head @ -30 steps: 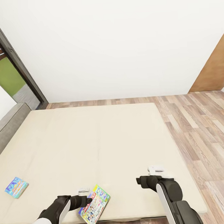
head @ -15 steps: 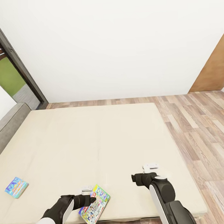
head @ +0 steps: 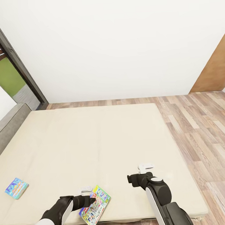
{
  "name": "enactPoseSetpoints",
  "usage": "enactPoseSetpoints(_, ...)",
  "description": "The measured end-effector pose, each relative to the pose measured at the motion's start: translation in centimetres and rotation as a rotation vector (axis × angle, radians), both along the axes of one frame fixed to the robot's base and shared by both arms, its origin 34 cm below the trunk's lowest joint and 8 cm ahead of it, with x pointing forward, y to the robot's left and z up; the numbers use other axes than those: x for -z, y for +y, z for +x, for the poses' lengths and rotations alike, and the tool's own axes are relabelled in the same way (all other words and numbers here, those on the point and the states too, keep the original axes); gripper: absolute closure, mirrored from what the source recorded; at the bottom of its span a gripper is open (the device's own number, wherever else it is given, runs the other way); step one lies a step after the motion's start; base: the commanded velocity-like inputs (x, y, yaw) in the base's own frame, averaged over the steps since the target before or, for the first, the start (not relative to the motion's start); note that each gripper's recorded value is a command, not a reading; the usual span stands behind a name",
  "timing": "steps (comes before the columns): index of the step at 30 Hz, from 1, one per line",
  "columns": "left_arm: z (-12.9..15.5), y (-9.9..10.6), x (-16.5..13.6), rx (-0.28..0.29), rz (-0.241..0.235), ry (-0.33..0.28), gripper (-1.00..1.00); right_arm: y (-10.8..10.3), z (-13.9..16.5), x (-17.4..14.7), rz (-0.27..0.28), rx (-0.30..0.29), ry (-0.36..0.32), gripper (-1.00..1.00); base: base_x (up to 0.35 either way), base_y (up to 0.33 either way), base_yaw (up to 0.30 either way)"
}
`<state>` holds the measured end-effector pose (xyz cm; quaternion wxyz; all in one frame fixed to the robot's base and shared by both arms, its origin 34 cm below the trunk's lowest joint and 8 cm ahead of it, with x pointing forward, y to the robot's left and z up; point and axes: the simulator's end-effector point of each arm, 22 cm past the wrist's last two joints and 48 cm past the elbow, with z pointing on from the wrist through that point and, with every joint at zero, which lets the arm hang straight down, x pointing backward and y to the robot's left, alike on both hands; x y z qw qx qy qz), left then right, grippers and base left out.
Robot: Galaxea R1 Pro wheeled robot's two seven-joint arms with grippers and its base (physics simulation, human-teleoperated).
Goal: Put all the toys in the child's room - the three board games (two on the bed and one on the table), the two jigsaw puzzles on the table, and the tennis ball on the table - inside the toy box on the table in the child's room.
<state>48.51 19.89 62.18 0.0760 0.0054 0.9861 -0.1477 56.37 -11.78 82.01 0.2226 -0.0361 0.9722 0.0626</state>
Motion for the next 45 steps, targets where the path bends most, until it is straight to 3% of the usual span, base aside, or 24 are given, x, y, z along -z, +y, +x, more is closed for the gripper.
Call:
enactPoseSetpoints(15, -0.7, 0.5, 0.5, -0.003, 0.004, 0.026, -1.0, 0.0, -0.2, 0.6, -0.001, 0.0, 0.013, -1.0, 0.0, 0.0, 0.0)
enactPoseSetpoints(18, -0.7, 1.4, 0.6, -0.005, 0.016, 0.038, -1.0, 0.0, -0.3, 0.8, -0.001, 0.0, 0.018, -1.0, 0.0, 0.0, 0.0)
enactPoseSetpoints(22, -0.9, 5.3, 0.3, -0.019, 0.054, 0.114, -1.0, 0.0, -0.4, 1.0, 0.0, -0.001, 0.023, -1.0, 0.0, 0.0, 0.0)
enactPoseSetpoints(28, 0.0, 6.6, -1.3, -0.017, -0.023, 0.15, -1.0, 0.1, -0.5, 1.3, 0.002, -0.002, 0.029, -1.0, 0.0, 0.0, 0.0)
enactPoseSetpoints(39, -0.4, 7.3, -1.2, -0.017, -0.04, 0.167, -1.0, 0.1, -0.7, 1.7, 0.004, -0.003, 0.04, -1.0, 0.0, 0.0, 0.0)
enactPoseSetpoints(43, -0.4, 7.4, -1.2, -0.017, -0.038, 0.17, -1.0, 0.8, -0.5, 1.4, 0.036, -0.014, 0.036, -1.0, 0.0, 0.0, 0.0)
enactPoseSetpoints(45, -0.4, 7.3, -1.2, -0.017, -0.038, 0.17, -1.0, 2.1, -0.6, 1.0, 0.092, -0.033, 0.037, -1.0, 0.0, 0.0, 0.0)
